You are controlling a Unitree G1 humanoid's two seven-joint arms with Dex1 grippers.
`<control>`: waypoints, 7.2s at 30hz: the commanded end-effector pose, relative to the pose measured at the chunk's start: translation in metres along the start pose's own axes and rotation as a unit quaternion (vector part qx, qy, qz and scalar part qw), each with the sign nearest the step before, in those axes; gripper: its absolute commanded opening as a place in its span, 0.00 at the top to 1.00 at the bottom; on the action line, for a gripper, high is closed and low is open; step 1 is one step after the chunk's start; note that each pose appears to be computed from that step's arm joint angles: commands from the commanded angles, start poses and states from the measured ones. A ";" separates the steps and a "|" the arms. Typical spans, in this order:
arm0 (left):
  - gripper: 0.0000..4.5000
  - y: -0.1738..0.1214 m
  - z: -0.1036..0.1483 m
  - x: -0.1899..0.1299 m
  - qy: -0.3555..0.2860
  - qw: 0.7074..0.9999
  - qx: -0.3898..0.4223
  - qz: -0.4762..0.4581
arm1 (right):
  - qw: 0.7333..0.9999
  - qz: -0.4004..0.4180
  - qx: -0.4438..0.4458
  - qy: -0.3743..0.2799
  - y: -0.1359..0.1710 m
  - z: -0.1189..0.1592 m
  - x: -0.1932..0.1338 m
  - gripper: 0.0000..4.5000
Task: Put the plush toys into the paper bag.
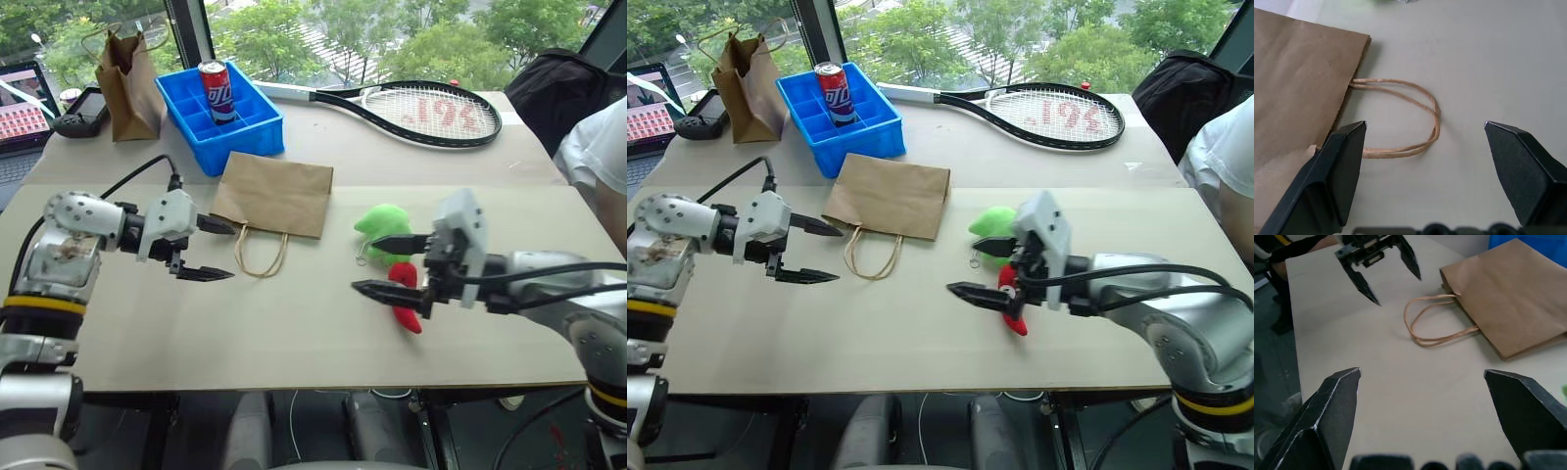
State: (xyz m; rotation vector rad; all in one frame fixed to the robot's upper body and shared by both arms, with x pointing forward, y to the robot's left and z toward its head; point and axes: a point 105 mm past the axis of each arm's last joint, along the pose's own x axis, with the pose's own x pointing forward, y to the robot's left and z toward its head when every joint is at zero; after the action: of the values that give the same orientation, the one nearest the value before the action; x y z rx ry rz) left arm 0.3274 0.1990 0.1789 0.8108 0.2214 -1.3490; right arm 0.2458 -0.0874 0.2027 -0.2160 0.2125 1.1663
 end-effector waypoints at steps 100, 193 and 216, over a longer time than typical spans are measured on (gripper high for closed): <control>1.00 0.065 0.168 -0.013 -0.146 0.985 -0.059 0.063 | 0.988 -0.139 -0.049 -0.045 -0.060 -0.018 0.107 0.95; 1.00 0.024 0.161 0.047 -0.277 0.926 -0.257 0.018 | 0.976 -0.208 0.066 0.007 -0.048 0.000 -0.070 0.01; 1.00 0.033 0.170 0.040 -0.292 0.926 -0.238 0.016 | 0.944 -0.254 0.163 0.137 -0.023 -0.121 -0.048 0.33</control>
State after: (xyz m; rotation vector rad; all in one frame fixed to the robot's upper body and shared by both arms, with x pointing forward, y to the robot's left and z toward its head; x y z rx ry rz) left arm 0.3204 0.0612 0.2759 -0.0437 0.1200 -1.3587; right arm 0.2431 -0.1653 0.1071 -0.1097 0.5382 0.6013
